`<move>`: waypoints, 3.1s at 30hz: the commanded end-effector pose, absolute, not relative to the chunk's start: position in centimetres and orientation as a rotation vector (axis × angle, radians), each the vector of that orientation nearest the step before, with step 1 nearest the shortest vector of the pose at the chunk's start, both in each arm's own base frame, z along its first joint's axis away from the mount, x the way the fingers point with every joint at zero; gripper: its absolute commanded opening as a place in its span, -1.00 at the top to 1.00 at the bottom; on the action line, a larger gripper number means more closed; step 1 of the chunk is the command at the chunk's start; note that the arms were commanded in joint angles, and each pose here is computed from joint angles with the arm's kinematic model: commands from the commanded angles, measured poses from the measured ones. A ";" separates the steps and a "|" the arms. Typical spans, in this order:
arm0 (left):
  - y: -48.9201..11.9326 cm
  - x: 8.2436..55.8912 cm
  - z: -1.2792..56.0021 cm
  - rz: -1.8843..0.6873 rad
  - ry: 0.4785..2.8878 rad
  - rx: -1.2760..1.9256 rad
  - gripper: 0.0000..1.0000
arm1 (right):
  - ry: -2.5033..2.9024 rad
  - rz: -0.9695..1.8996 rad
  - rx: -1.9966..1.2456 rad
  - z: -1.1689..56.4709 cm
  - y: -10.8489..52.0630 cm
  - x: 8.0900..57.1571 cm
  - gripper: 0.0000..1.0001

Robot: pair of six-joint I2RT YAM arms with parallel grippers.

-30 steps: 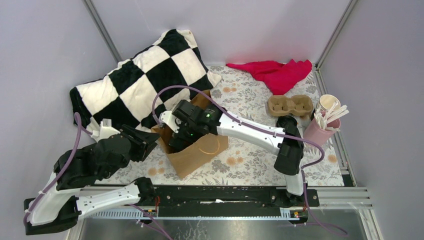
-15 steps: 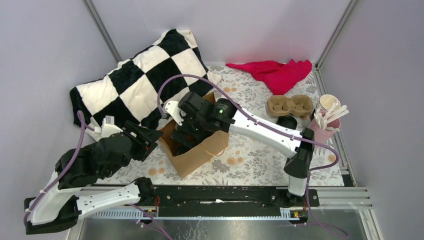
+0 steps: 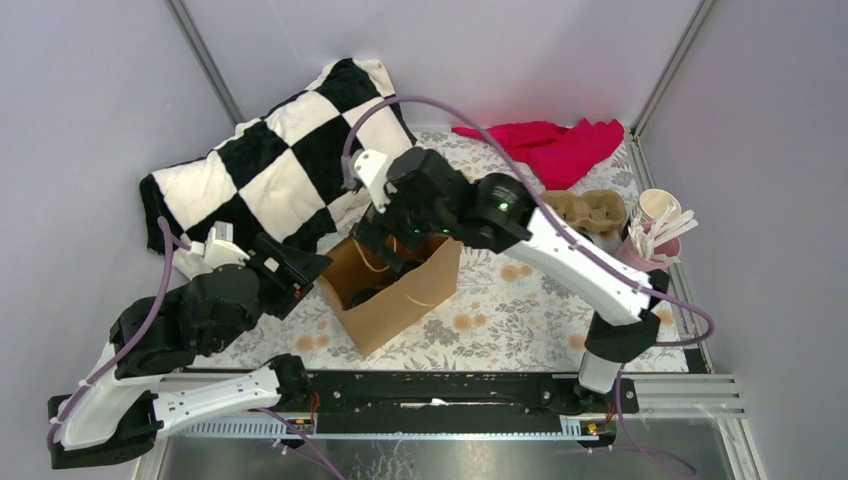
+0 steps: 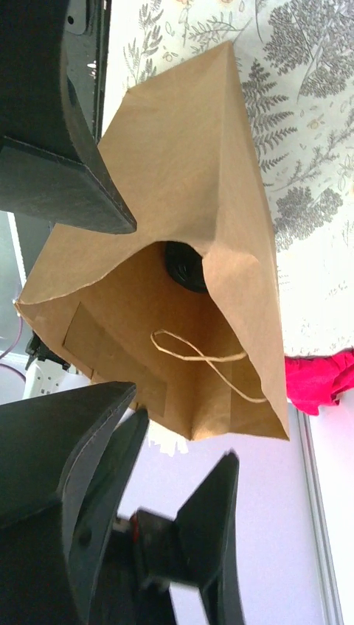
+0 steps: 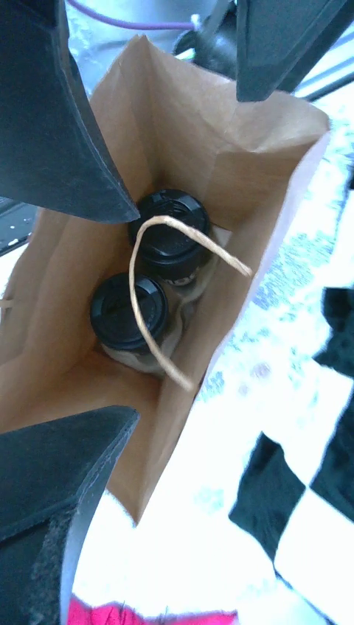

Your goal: Pack the takeout coffee

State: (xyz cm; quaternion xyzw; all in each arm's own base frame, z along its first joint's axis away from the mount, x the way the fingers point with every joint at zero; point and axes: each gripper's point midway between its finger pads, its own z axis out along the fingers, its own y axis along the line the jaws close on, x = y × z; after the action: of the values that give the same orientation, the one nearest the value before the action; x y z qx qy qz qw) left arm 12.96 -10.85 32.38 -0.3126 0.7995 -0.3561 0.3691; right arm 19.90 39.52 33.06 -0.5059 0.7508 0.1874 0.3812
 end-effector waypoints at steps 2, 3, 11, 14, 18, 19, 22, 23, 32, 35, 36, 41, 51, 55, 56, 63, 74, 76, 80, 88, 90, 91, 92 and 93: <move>-11.3 13.5 36.3 -0.970 1.963 -0.652 -0.63 | 1.754 0.457 -0.905 44.7 33.3 20.8 -0.99; -11.4 13.6 37.0 -0.973 1.949 -0.613 -0.67 | 1.729 0.435 -0.830 46.2 32.0 21.2 -0.99; -9.8 13.4 41.9 -0.917 1.841 -0.353 -0.85 | 1.641 0.061 -0.273 49.6 18.0 25.1 -0.99; -9.6 13.4 43.7 -0.889 1.806 -0.266 -0.93 | 1.725 -0.103 -0.144 46.9 13.5 27.7 -0.99; -9.7 14.1 45.6 -0.802 1.771 -0.157 -0.98 | 1.854 -0.330 0.003 43.0 8.2 31.2 -0.99; -9.9 14.3 46.0 -0.783 1.763 -0.133 -0.98 | 1.893 -0.347 0.028 41.9 7.3 32.0 -0.99; -10.8 15.0 46.7 -0.735 1.754 -0.069 -0.98 | 2.009 -0.355 0.173 39.0 3.6 33.8 -0.99; -11.3 15.2 46.9 -0.728 1.753 -0.050 -0.98 | 2.048 -0.345 0.212 38.1 2.5 34.2 -0.99; -14.5 15.8 45.3 -0.639 1.806 0.178 -0.98 | 2.251 -0.332 0.461 32.1 -4.7 34.8 -0.93; -14.7 15.9 44.7 -0.607 1.822 0.223 -0.98 | 2.306 -0.342 0.530 30.1 -6.8 33.8 -0.67; -14.6 15.8 44.6 -0.605 1.822 0.233 -0.98 | 2.314 -0.344 0.546 29.7 -7.2 33.4 -0.50; -14.2 15.6 44.0 -0.588 1.816 0.269 -0.98 | 2.400 -0.404 0.576 26.2 -8.6 32.0 -0.24; -14.1 16.2 44.0 -0.506 1.800 0.335 -0.98 | 2.481 -0.480 0.575 22.7 -10.1 32.7 0.22; -14.4 16.4 43.7 -0.485 1.810 0.354 -0.98 | 2.487 -0.520 0.566 22.3 -10.6 32.7 0.31; -14.5 16.5 43.6 -0.478 1.813 0.359 -0.98 | 2.494 -0.523 0.566 22.1 -10.6 32.6 0.33; -14.8 16.7 43.4 -0.452 1.823 0.384 -0.98 | 2.478 -0.550 0.567 21.9 -11.0 32.7 0.65; -15.3 16.9 43.5 -0.446 1.822 0.405 -0.97 | 2.368 -0.547 0.559 28.5 -11.2 31.9 0.95; -15.5 16.9 43.5 -0.448 1.821 0.412 -0.97 | 2.339 -0.535 0.559 30.4 -11.1 31.6 0.97; -15.8 16.8 43.7 -0.467 1.817 0.415 -0.97 | 2.273 -0.519 0.564 34.9 -11.0 30.8 1.00; -15.4 16.7 44.8 -0.501 1.796 0.365 -0.98 | 1.912 -0.033 0.323 47.8 -4.4 31.2 1.00; -15.3 16.8 45.1 -0.503 1.789 0.352 -0.98 | 1.809 0.265 0.136 50.7 0.9 31.5 1.00; -15.2 16.8 45.2 -0.503 1.787 0.347 -0.97 | 1.759 0.401 0.060 51.9 3.2 31.3 1.00; -15.2 16.8 45.3 -0.503 1.785 0.342 -0.98 | 1.706 0.512 0.016 53.2 5.0 30.9 1.00; -15.2 16.8 45.4 -0.503 1.783 0.339 -0.97 | 1.655 0.616 -0.005 54.6 6.4 30.7 1.00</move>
State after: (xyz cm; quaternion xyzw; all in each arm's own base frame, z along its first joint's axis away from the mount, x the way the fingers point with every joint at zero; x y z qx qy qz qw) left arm 16.75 -15.34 42.97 0.1701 0.7849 -0.1920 0.5641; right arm 30.78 -2.61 49.43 0.1275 0.7902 0.0352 0.5984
